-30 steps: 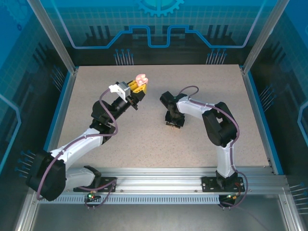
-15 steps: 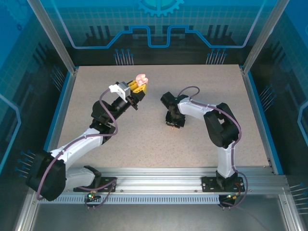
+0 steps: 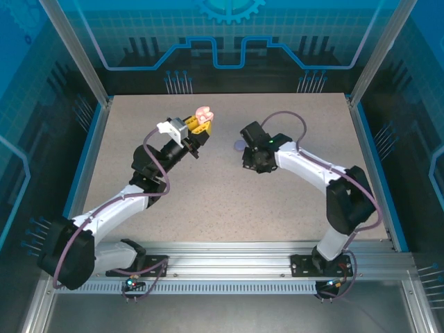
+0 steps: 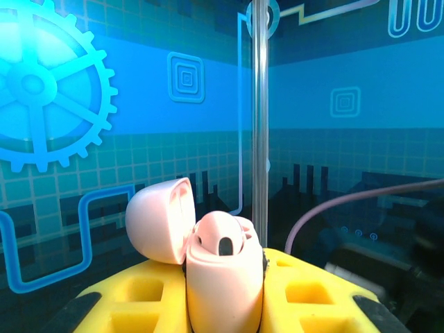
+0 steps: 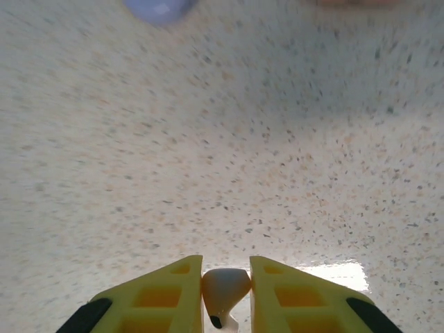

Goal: Insert wireless bluetooth earbuds into charging case

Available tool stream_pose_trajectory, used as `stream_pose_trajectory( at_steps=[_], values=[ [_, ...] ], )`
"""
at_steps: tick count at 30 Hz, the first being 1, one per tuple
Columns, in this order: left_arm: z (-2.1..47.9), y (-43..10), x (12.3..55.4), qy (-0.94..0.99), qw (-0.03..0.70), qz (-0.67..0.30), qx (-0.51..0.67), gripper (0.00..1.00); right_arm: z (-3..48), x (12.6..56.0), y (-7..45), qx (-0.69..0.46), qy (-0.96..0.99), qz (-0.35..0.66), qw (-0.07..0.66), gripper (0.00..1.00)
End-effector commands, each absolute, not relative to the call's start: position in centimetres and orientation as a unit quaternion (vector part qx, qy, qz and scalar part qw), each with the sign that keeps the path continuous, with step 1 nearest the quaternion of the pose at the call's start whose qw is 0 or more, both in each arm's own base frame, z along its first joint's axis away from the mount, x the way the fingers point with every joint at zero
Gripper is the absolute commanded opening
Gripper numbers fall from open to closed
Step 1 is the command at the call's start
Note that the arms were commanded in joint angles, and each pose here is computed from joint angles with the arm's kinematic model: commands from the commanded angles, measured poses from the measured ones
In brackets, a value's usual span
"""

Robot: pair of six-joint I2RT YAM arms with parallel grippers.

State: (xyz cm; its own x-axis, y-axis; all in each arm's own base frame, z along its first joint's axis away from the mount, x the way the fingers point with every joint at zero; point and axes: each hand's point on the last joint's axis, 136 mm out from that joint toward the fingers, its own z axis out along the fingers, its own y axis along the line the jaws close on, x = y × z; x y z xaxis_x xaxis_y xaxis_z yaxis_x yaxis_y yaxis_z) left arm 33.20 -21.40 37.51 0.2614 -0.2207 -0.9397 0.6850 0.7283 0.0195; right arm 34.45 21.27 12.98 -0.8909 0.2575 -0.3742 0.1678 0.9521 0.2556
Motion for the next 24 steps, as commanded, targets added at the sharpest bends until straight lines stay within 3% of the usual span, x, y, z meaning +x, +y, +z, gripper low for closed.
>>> stream_pose_trajectory(
  at_steps=[1, 14, 24],
  values=[
    [40.4, -21.6, 32.5, 0.496, 0.782, -0.303, 0.224, 0.0, 18.5, 35.6, 21.9, 0.074, 0.948, 0.138, 0.275, 0.2],
    [41.6, -22.2, 32.1, 0.485, 0.782, -0.307, 0.243, 0.0, 36.1, 36.6, 23.8, -0.013, 0.871, 0.246, 0.425, 0.2],
    [40.9, -22.5, 32.2, 0.498, 0.77, -0.314, 0.245, 0.0, 45.4, 35.5, 25.8, -0.07, 0.813, 0.323, 0.48, 0.21]
  ],
)
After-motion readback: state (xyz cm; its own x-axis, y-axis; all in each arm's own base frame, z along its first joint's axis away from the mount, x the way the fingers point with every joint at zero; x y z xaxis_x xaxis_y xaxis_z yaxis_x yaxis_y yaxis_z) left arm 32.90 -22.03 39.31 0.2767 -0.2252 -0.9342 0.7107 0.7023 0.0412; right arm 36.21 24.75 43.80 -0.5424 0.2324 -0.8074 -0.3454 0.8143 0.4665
